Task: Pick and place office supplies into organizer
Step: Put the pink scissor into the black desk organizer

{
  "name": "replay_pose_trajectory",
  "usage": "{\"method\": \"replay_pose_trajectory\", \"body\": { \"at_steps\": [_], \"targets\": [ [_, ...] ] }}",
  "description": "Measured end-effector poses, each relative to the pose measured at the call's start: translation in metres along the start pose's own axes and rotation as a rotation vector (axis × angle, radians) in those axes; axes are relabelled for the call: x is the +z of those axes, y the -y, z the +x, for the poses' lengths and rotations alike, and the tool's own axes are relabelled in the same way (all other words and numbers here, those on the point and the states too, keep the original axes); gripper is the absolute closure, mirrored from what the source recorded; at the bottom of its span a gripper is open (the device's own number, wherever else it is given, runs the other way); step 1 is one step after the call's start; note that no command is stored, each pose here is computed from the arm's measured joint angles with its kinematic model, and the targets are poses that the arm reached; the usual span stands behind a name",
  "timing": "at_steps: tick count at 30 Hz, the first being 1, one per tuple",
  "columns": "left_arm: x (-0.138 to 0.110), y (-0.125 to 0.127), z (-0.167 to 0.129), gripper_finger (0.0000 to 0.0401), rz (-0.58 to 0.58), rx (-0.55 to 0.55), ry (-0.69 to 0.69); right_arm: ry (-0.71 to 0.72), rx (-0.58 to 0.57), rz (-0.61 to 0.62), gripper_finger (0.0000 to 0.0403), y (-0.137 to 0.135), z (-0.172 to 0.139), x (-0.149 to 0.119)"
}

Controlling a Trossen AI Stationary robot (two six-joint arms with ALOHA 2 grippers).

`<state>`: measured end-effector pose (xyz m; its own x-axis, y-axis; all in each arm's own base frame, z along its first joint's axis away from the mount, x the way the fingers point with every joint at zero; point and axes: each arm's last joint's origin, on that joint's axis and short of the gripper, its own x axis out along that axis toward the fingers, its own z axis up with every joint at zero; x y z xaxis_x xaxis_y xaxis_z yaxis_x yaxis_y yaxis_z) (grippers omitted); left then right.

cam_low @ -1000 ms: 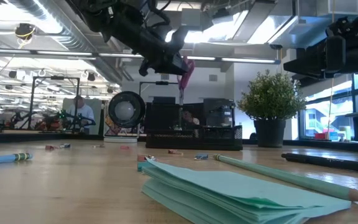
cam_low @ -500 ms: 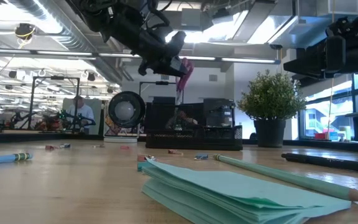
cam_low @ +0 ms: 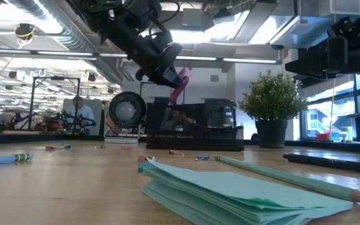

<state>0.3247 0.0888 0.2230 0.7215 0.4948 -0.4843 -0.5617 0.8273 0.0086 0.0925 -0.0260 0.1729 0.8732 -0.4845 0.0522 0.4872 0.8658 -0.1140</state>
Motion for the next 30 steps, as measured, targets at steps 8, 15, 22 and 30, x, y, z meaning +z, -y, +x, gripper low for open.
{"method": "replay_pose_trajectory", "body": {
  "at_steps": [8, 15, 22, 30],
  "targets": [
    [-0.003, -0.002, 0.001, 0.0329, 0.008, -0.013, -0.033, 0.0, 0.0, 0.0, 0.0274, 0.0, 0.0, 0.0],
    [-0.008, 0.001, 0.009, 0.0317, 0.009, -0.036, -0.049, 0.0, 0.0, 0.0, 0.0274, 0.0, 0.0, 0.0],
    [-0.018, 0.003, 0.019, 0.0319, 0.013, -0.032, -0.081, 0.0, 0.0, 0.0, 0.0274, 0.0, 0.0, 0.0],
    [-0.017, 0.003, 0.02, 0.0315, 0.011, -0.03, -0.074, 0.0, 0.0, -0.001, 0.0274, 0.0, 0.0, 0.0]
  ]
}}
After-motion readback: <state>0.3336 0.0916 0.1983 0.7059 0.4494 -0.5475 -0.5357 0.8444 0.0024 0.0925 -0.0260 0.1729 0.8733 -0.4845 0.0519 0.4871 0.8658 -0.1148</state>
